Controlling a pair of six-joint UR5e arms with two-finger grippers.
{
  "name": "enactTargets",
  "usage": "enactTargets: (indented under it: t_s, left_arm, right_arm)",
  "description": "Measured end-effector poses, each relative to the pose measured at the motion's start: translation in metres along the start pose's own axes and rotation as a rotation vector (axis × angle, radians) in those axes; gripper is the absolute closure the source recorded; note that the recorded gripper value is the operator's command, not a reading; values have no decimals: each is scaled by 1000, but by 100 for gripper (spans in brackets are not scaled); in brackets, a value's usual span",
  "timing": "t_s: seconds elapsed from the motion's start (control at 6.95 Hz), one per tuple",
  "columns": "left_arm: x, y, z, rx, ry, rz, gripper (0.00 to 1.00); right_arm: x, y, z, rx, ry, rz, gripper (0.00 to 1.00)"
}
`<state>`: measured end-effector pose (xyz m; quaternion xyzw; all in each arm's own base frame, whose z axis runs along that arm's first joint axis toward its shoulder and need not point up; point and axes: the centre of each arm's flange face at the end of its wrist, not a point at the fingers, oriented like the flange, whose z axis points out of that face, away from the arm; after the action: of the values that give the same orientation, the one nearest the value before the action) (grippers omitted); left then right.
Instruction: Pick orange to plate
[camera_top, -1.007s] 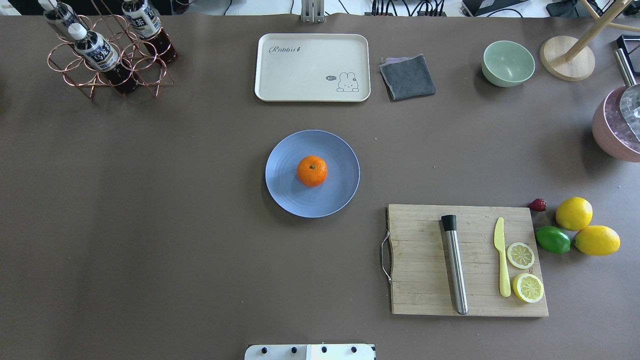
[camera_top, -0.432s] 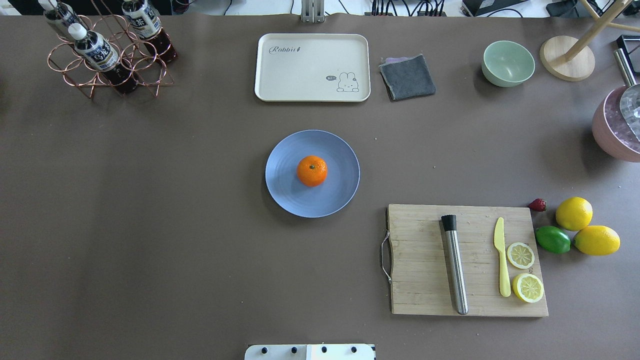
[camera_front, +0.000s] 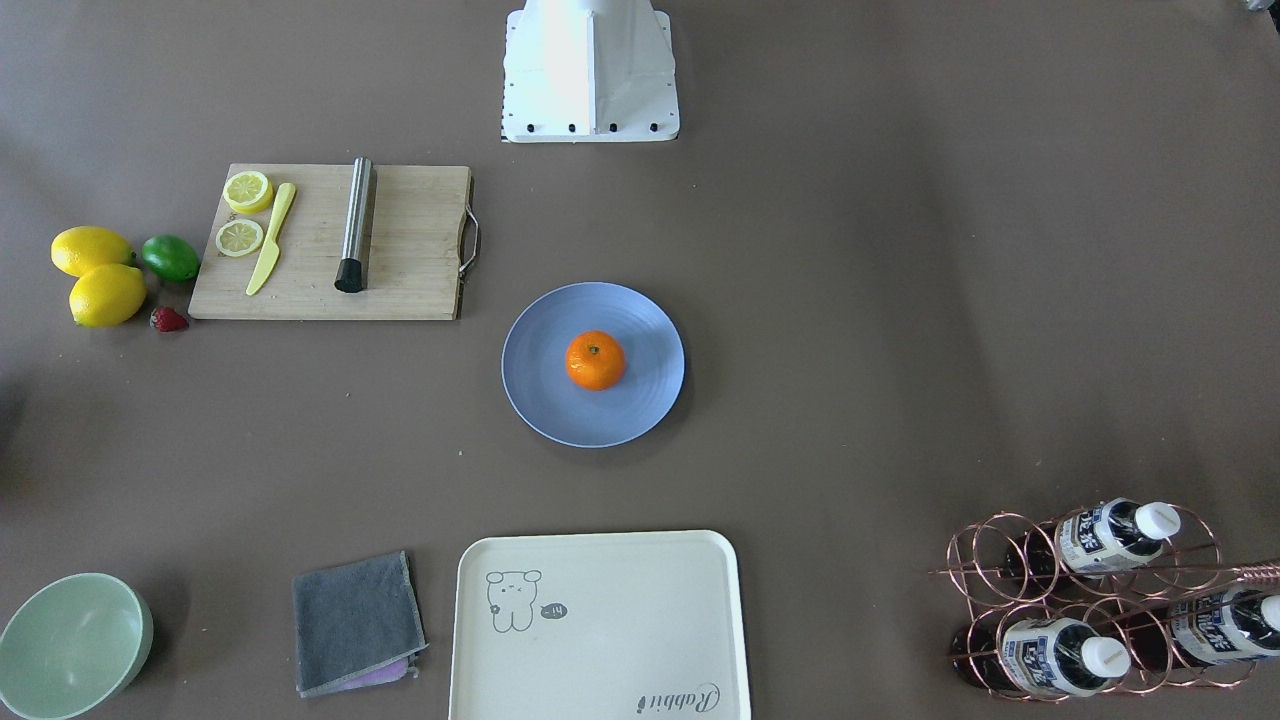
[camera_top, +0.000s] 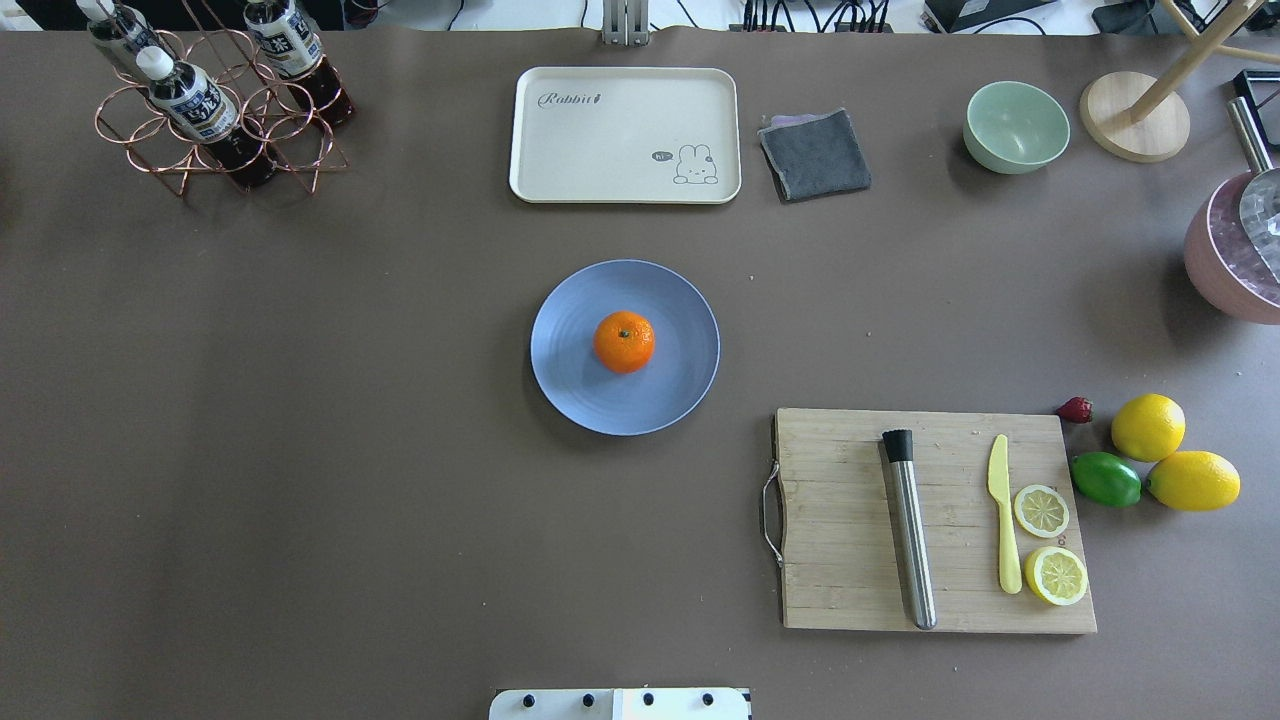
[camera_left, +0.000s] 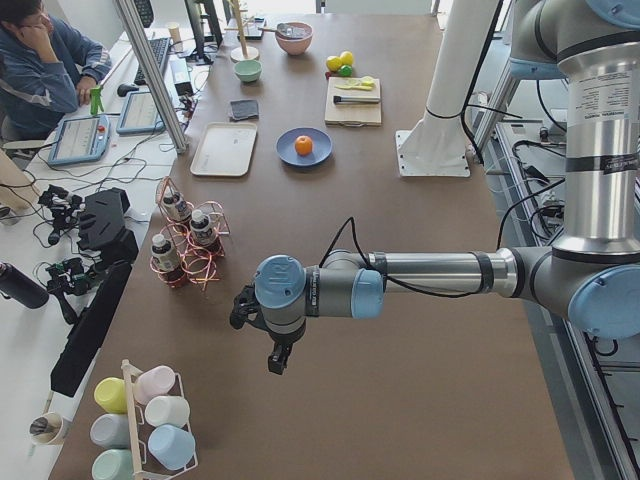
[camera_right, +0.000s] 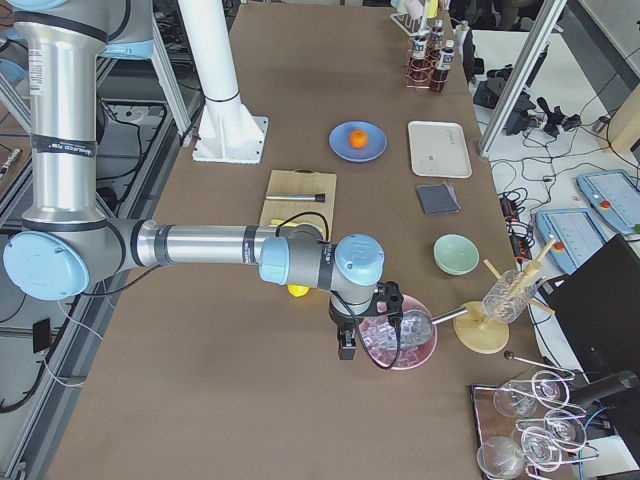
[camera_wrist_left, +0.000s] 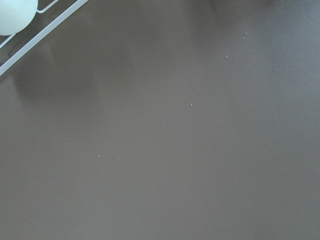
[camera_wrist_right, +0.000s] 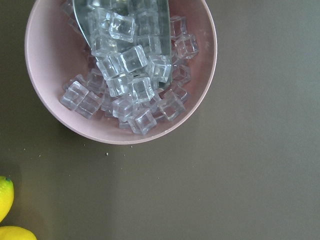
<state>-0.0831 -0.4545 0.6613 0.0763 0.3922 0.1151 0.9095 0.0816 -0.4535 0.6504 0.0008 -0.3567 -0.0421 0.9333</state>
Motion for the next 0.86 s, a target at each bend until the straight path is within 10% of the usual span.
enactTargets:
  t_s: [0.86]
  left_arm:
    - [0, -1, 0, 0, 0, -1, 1]
  right_arm:
    - [0, -1, -1, 12, 2, -10, 0]
